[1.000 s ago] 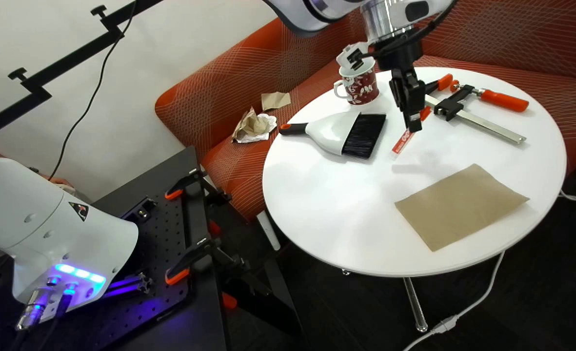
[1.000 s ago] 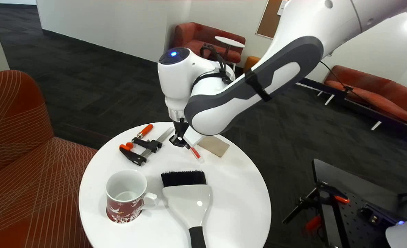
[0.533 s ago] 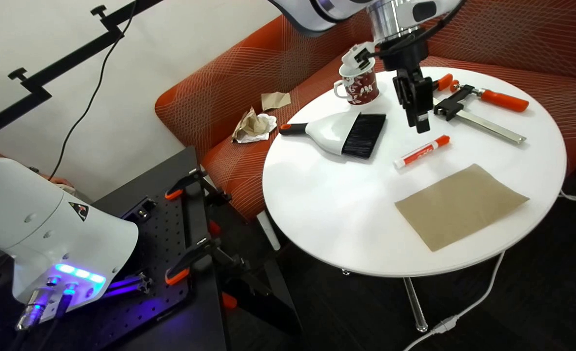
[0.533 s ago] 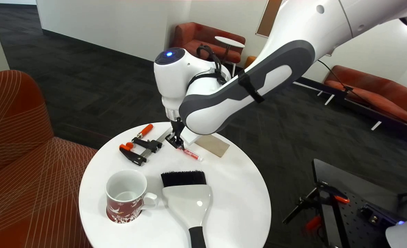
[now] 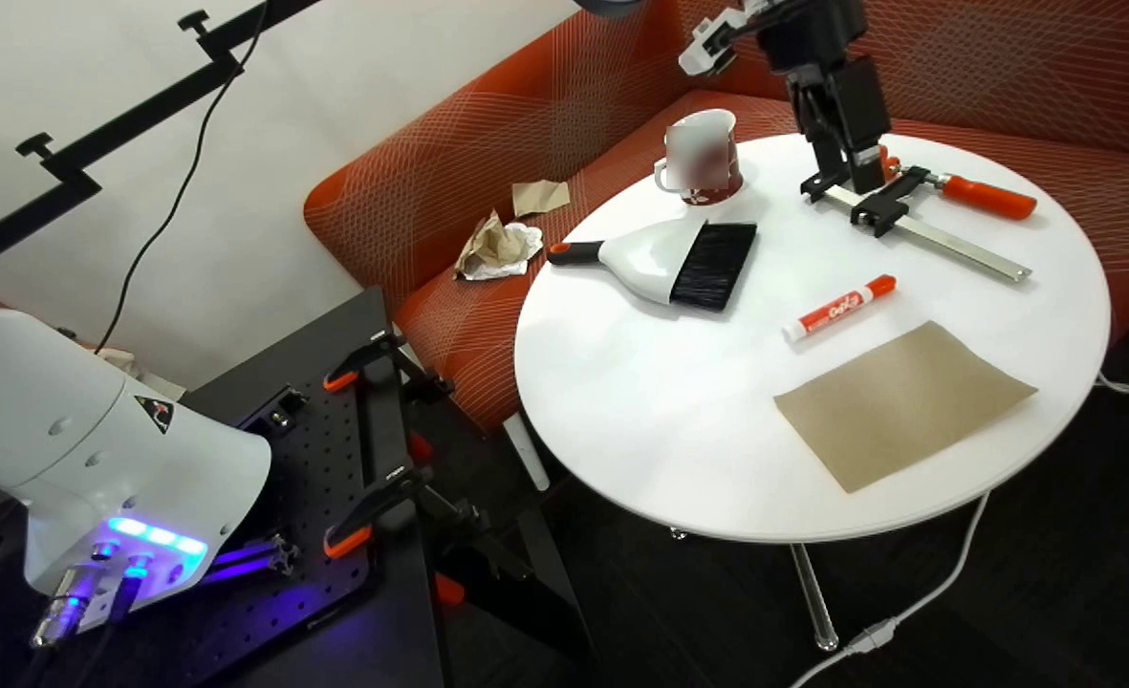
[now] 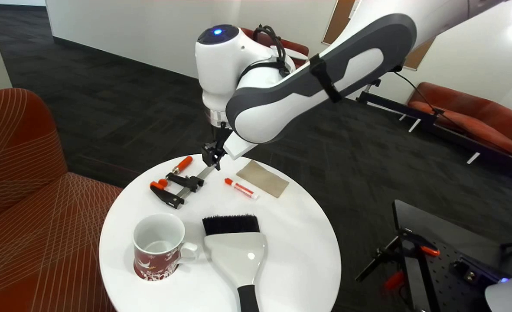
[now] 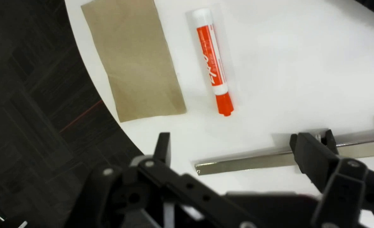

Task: Remove the orange marker from the red mug

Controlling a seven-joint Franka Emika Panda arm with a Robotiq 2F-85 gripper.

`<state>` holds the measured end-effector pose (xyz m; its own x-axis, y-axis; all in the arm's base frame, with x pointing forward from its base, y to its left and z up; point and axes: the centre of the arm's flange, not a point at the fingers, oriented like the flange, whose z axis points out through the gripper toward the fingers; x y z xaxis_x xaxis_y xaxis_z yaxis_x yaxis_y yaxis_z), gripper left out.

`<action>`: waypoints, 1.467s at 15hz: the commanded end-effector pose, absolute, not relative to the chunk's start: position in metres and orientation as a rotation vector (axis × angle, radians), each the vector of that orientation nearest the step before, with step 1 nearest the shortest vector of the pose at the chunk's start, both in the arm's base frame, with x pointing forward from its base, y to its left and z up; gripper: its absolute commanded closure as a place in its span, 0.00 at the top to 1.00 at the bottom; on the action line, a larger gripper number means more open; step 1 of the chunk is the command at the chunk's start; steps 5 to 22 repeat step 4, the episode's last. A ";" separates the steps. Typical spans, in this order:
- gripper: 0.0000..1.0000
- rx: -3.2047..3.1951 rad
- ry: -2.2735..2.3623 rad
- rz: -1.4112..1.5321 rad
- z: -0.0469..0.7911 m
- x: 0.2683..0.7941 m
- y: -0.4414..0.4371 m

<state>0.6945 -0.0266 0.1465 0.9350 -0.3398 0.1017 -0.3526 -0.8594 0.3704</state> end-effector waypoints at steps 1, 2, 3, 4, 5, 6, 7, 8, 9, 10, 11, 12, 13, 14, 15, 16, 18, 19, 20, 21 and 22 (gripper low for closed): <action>1.00 2.703 -0.504 0.051 0.149 0.695 -0.026; 1.00 2.702 -0.504 0.049 0.148 0.695 -0.027; 1.00 2.702 -0.503 0.045 0.146 0.695 -0.027; 1.00 2.701 -0.502 0.041 0.144 0.694 -0.027; 1.00 2.701 -0.502 0.041 0.144 0.694 -0.027; 1.00 2.701 -0.502 0.041 0.144 0.694 -0.027; 1.00 2.701 -0.502 0.041 0.144 0.694 -0.027; 1.00 2.701 -0.502 0.041 0.144 0.694 -0.027; 1.00 2.701 -0.502 0.041 0.144 0.694 -0.027; 1.00 2.701 -0.502 0.041 0.144 0.694 -0.027; 1.00 2.701 -0.502 0.041 0.144 0.694 -0.027; 1.00 2.701 -0.502 0.041 0.144 0.694 -0.027; 1.00 2.701 -0.502 0.041 0.144 0.694 -0.027; 1.00 2.701 -0.502 0.041 0.144 0.694 -0.027; 1.00 2.701 -0.502 0.041 0.144 0.694 -0.027; 1.00 2.701 -0.502 0.041 0.144 0.694 -0.027; 1.00 2.701 -0.502 0.041 0.144 0.694 -0.027; 1.00 2.701 -0.502 0.041 0.144 0.694 -0.027; 1.00 2.701 -0.502 0.041 0.144 0.694 -0.027; 1.00 2.701 -0.502 0.041 0.144 0.694 -0.027; 1.00 2.701 -0.502 0.041 0.144 0.694 -0.027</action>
